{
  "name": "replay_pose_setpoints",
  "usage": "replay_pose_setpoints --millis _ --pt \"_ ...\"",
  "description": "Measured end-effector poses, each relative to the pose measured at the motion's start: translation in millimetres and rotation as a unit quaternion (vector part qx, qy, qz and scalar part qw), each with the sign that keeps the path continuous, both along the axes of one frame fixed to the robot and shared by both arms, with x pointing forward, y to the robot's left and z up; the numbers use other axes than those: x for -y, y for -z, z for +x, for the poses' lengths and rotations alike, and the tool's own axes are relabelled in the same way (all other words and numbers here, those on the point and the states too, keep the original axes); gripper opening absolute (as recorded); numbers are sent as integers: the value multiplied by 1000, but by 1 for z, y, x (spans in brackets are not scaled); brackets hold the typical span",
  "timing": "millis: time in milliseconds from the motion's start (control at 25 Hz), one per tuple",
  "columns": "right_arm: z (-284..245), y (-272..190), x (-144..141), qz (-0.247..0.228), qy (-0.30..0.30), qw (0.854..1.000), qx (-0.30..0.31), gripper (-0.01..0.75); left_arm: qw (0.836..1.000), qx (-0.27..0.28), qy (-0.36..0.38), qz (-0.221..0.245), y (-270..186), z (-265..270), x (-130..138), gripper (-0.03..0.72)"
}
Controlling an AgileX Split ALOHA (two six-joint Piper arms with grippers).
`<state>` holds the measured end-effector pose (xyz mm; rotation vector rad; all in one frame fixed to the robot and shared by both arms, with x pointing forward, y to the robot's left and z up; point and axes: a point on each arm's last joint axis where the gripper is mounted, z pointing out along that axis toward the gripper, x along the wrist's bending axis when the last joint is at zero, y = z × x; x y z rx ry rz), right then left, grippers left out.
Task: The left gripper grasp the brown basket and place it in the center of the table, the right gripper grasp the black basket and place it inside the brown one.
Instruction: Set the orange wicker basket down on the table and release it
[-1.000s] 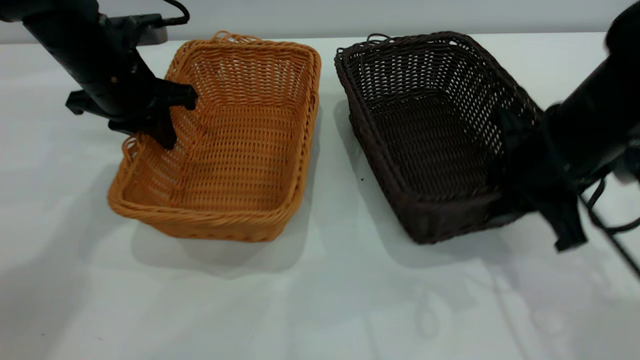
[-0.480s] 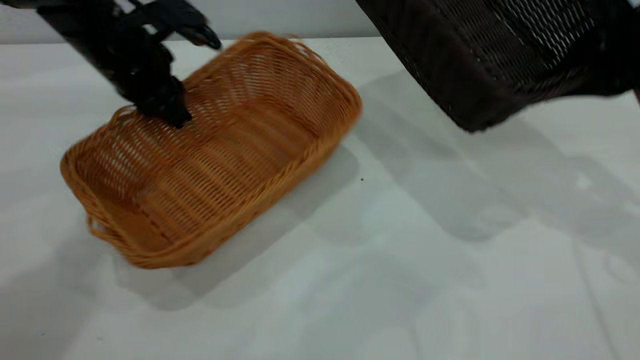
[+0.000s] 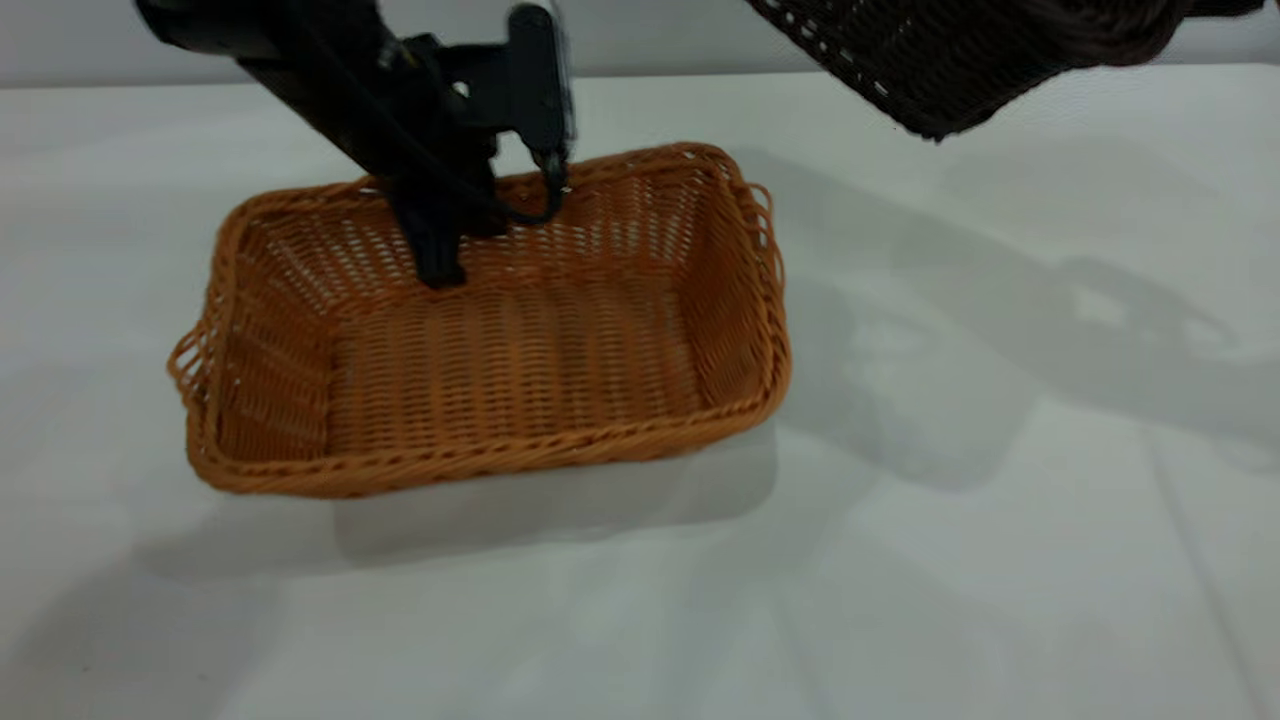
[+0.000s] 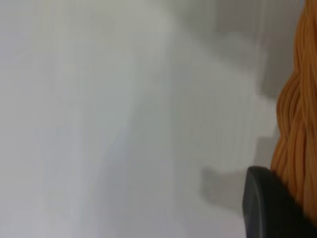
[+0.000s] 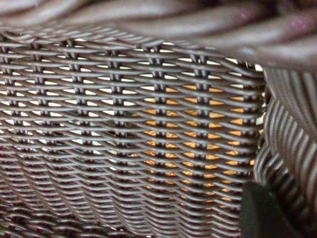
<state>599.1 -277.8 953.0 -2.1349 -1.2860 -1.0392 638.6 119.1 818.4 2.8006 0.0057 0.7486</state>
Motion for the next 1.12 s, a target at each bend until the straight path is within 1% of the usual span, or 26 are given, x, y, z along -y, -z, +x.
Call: replay_pose_setpoints --millis 200,480,560,640,760,880,960,1120 --pt "1 -1 0 -2 -2 1000 2 90 998 41 53 14 0 0 14 78" --pt "1 -1 1 -5 -4 1000 1 90 997 60 43 -6 -2 2 19 90" --pt "1 -1 1 -5 -4 1000 1 91 997 67 39 -12 -3 3 19 125" --pt "1 -1 1 -5 -4 1000 1 91 997 73 32 -22 -3 4 20 179" --pt "3 -3 4 -2 3 1000 5 91 995 87 22 -40 -2 6 22 297" --pt "9 -10 11 -2 15 1000 17 92 992 108 27 -59 -4 8 26 394" --pt "14 -18 19 -2 25 999 31 92 989 122 36 -73 -10 8 31 428" --pt "24 -33 35 0 48 997 53 92 986 135 30 -97 -31 7 37 444"
